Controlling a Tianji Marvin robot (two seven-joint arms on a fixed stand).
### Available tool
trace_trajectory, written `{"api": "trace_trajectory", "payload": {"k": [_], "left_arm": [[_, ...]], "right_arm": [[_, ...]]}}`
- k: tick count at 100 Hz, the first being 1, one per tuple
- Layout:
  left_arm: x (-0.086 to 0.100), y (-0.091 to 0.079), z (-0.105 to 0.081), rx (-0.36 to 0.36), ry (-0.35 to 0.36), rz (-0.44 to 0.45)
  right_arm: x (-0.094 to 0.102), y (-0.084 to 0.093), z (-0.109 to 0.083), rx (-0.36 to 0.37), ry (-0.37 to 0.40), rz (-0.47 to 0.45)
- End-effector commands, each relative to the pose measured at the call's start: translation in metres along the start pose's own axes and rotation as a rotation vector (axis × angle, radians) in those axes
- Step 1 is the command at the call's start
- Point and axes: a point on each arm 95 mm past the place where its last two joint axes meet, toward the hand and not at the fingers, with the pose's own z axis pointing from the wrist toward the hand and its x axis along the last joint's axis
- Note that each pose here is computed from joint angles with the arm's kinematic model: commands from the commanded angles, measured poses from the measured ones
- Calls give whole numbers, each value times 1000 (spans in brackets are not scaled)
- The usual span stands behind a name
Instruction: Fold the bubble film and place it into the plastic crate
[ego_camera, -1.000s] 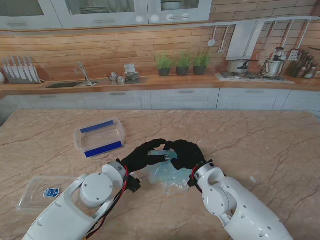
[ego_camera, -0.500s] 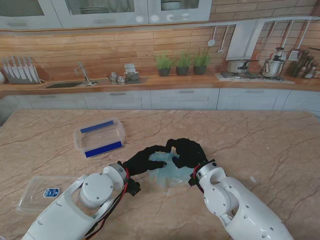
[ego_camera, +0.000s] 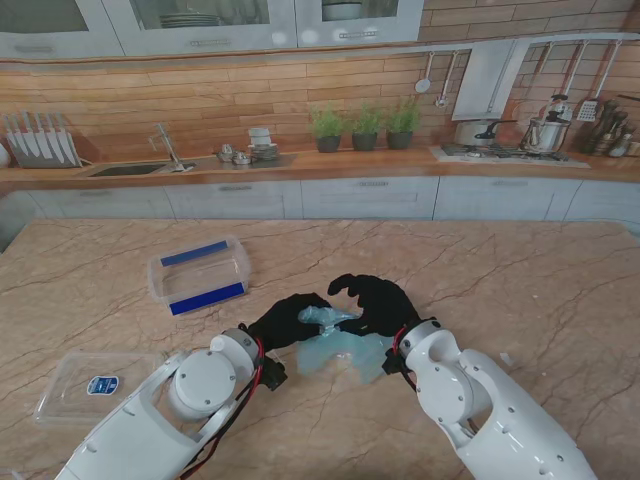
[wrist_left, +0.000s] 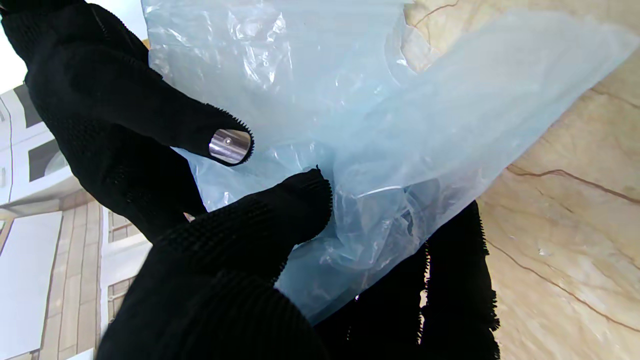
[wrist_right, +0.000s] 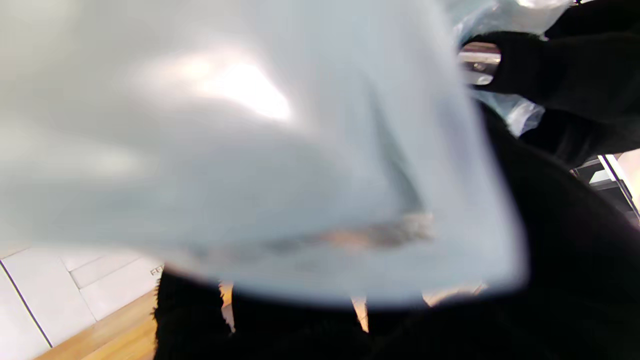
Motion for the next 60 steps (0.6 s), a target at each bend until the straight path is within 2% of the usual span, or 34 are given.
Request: {"api": "trace_trajectory", "payload": {"k": [1,14,47,60], "left_arm": [[-3,3,-1,-6,-5,-1],[-4,3,-2,-13,15,9],[-4,6,-3,-21,85,148],[-4,10,-1,20,125,220]], "right_arm": [[-1,0,-2,9,-3,12],[-5,2,-2,20,-19,18],[-17,5,0,79,-88,60],[-18,6,2,116,-88,113]]}}
